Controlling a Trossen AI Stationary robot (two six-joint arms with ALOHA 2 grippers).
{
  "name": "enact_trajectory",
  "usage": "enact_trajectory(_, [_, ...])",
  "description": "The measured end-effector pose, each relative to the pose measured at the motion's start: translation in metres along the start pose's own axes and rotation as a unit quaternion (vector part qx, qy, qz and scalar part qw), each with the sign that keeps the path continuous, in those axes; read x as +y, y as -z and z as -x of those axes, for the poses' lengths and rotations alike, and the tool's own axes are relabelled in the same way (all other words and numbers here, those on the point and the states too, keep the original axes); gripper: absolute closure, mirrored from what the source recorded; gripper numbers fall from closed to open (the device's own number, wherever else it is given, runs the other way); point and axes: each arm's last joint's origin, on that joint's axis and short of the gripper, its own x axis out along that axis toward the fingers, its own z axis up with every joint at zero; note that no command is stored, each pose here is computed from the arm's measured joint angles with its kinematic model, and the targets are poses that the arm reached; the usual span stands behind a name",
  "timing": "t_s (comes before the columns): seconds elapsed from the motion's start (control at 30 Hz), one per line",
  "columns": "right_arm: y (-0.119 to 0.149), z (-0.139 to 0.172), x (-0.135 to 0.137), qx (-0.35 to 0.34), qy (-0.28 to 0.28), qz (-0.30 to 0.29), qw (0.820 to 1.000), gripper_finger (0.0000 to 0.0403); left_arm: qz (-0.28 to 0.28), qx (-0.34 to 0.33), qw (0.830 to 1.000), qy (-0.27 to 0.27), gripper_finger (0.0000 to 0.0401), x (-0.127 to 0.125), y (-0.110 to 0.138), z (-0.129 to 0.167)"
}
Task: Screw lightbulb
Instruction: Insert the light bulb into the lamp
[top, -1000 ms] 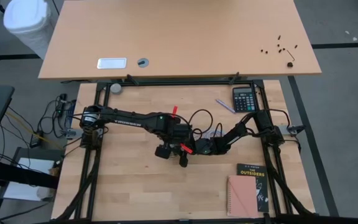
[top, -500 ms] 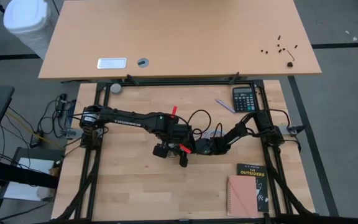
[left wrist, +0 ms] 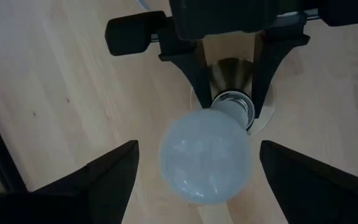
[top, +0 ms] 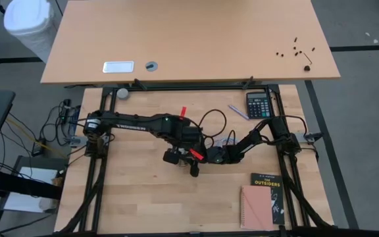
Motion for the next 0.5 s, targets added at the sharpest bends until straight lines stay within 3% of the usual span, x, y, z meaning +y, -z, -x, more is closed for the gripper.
enact_trajectory(0.27, [0.000,0.000,0.000,0.001,0.000,0.000,1.000,0.0217,0.000,0.017,1.000,0.004,0.0061,-0.001,0.005,0.004])
enact_trajectory(0.5, [0.000,0.000,0.000,0.001,0.000,0.001,1.000,0.0217,0.032,0.005,0.999,0.010,0.0061,0.008,0.024,0.031])
